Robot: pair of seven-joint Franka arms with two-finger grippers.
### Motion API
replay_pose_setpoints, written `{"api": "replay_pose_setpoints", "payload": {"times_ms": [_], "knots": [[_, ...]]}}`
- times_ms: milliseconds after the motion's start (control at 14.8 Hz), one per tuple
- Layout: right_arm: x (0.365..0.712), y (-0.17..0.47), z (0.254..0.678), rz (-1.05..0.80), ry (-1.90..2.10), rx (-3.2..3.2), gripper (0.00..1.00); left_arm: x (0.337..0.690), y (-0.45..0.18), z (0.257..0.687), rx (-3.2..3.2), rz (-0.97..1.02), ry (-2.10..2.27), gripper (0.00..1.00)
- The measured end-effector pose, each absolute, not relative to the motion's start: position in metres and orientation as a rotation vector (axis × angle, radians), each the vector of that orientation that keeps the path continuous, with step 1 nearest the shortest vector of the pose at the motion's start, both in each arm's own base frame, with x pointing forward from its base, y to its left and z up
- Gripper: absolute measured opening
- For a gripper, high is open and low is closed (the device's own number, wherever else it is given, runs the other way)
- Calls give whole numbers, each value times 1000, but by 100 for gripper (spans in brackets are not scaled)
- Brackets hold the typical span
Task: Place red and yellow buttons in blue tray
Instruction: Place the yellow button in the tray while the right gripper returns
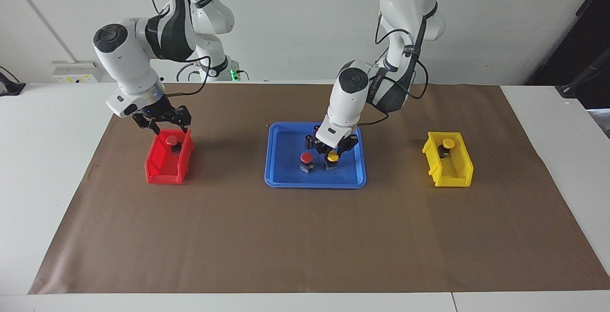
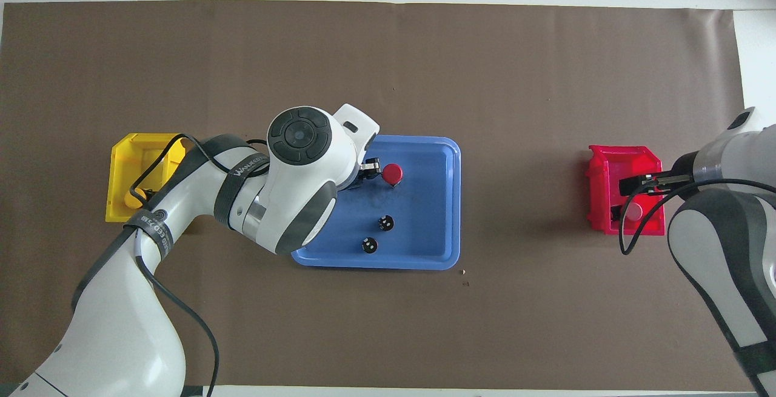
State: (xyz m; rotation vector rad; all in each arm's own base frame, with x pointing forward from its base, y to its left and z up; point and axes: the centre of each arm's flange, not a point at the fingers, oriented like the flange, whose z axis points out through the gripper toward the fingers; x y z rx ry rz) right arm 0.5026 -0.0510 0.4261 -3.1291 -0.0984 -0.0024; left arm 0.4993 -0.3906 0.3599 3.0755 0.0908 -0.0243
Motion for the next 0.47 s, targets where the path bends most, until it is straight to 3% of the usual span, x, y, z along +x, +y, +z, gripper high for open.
{"api": "replay_pose_setpoints", "payload": {"times_ms": [203,271,473], "knots": [[496,-61,407,-7,-94,-3130,77,502,-387,374,3096,-61,100,77],[495,-60,403,-11,-97,-3131,77,503,-383,388,3106,-77,106,77],[496,-59,394,-21,-100,-3131,68,512,-349,449,3117,-88,108,100]]}}
